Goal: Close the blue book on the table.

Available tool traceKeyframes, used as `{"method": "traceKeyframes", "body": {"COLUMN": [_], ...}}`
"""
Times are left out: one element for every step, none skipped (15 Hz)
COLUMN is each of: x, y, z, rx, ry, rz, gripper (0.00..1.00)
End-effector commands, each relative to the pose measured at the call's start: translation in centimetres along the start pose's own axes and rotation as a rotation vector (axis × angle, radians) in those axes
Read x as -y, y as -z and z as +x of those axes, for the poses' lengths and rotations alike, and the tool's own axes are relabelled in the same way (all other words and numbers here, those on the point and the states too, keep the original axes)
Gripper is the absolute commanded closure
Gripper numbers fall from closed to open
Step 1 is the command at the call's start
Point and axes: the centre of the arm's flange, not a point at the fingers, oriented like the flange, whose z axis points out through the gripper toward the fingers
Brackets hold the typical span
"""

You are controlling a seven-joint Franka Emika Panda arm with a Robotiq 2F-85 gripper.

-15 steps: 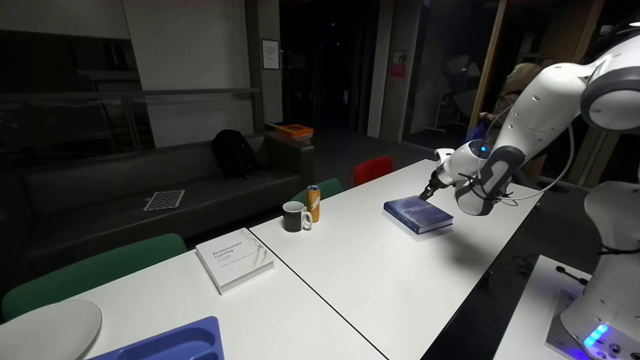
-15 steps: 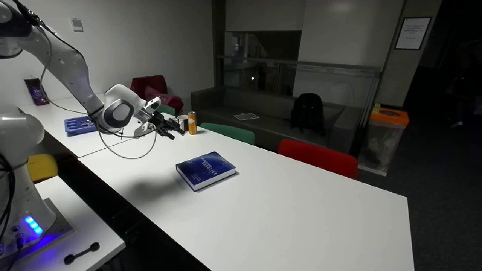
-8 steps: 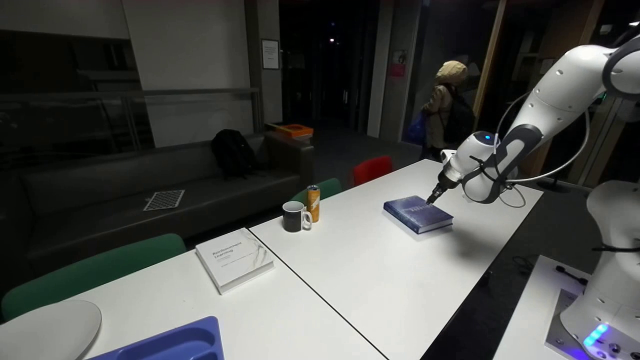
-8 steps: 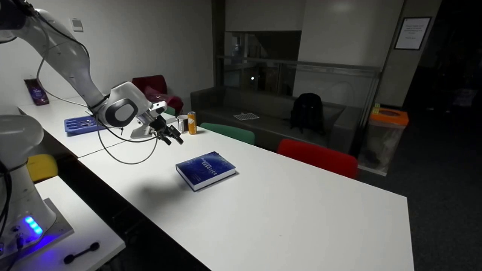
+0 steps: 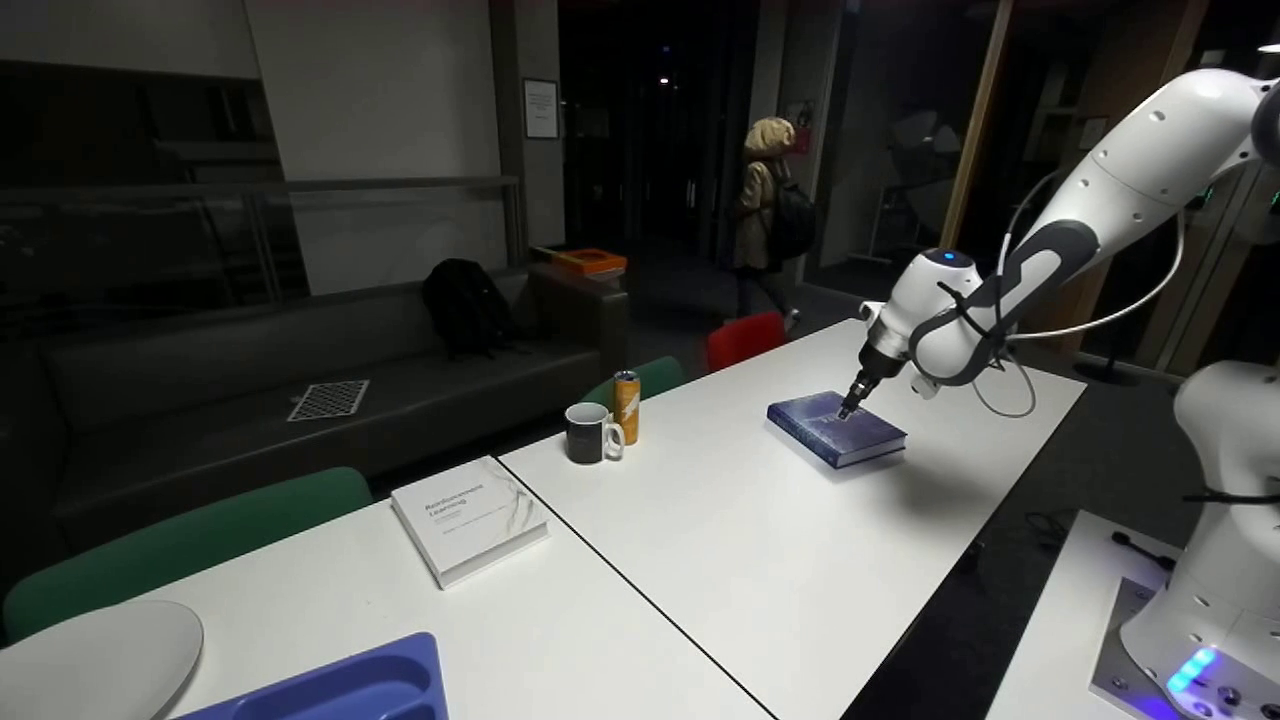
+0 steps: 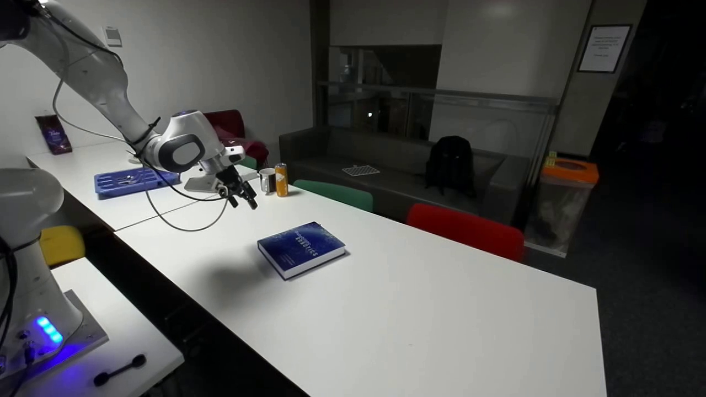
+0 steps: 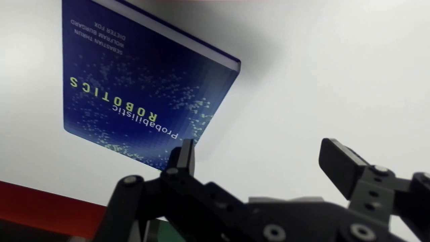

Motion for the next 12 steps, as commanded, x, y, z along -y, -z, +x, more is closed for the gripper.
{"method": "traceKeyframes", "body": {"x": [0.3, 0.6, 1.0, 1.4, 1.4, 1.6, 1.7, 1.8, 1.9, 2.1, 2.2, 2.3], "y": [-1.8, -1.8, -1.9, -2.1, -2.3, -2.6, -2.8, -3.1, -3.3, -3.6, -4.0, -4.4], "z": [3.4, 3.8, 4.2, 4.7, 5.0, 5.1, 5.4, 5.6, 5.8, 6.0, 6.2, 6.4], "rx": [0.010, 0.015, 0.019, 0.019, 0.022, 0.026, 0.031, 0.035, 0.042, 0.047, 0.055, 0.060], "ry": [0.013, 0.011, 0.018, 0.020, 0.009, 0.004, -0.001, -0.005, -0.008, -0.011, -0.013, -0.013], "rz": [0.068, 0.081, 0.091, 0.105, 0.117, 0.133, 0.149, 0.166, 0.183, 0.201, 0.216, 0.230], "gripper": [0.00, 0.00, 0.00, 0.00, 0.00, 0.00, 0.00, 0.00, 0.00, 0.00, 0.00, 0.00]}}
